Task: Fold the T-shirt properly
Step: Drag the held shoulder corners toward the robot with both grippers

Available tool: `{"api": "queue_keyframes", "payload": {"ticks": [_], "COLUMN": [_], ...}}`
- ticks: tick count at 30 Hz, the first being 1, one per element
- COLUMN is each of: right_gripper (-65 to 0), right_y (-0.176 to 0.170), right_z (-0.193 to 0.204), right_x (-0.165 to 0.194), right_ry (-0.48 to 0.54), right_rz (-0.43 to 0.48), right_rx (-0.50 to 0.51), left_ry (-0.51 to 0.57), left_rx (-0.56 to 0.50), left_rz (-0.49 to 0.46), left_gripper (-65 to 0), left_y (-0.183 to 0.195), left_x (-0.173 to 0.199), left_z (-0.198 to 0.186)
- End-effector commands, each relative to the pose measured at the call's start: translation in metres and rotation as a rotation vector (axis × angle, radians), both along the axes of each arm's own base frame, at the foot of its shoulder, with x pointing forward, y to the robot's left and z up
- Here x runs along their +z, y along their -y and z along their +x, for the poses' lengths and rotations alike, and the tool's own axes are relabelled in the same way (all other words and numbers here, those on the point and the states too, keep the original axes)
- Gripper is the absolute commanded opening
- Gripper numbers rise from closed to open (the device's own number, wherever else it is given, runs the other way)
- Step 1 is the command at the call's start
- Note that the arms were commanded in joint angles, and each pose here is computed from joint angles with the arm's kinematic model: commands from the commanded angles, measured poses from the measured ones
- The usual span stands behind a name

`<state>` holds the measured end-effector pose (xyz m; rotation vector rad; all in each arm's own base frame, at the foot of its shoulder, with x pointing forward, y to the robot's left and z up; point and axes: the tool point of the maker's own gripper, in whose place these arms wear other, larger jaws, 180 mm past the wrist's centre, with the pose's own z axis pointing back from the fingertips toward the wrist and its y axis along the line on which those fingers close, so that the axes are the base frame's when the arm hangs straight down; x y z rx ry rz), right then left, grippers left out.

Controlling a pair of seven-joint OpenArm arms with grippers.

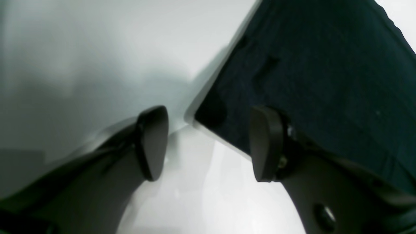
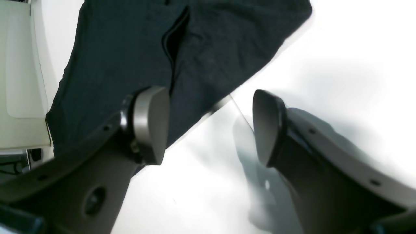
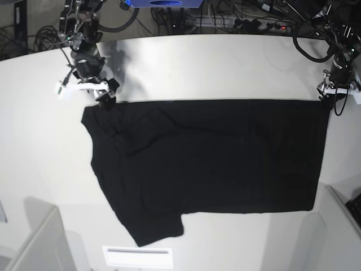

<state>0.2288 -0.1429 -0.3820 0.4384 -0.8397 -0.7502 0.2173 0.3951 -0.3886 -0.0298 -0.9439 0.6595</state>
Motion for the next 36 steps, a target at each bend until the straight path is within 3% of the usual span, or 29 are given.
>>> {"api": "queue_keyframes", "payload": {"ticks": [1, 10, 14, 20, 36], "right_gripper": [-26.6, -26.6, -26.6, -26.9, -27.3], "right_y": [0.002, 0.005, 0.004, 0.009, 0.027], "right_z": [0.007, 0.01, 0.011, 0.016, 0.029], "right_x": [0.011, 0.012, -0.007, -0.037, -0.068], "right_ry": [0.045, 0.053, 0.011, -0.039, -0.106], "right_rz": [-0.012, -0.013, 0.006, 0.153, 0.148], "right_rx": [0.004, -0.007, -0.012, -0.09, -0.116], "left_ry": [0.054, 0.059, 0.049, 0.027, 0.026], "left_rx": [-0.01, 0.017, 0.035, 0.038, 0.039], "left_rz": [0.031, -0.058, -0.104, -0.132, -0.134], "left_gripper": [-26.8, -26.8, -26.8, -27.0, -27.0], "left_y": [-0.007, -0.002, 0.0, 0.004, 0.004], "left_x": [0.018, -0.002, -0.016, -0.027, -0.028], "left_z": [0.012, 0.028, 0.029, 0.026, 0.027]}}
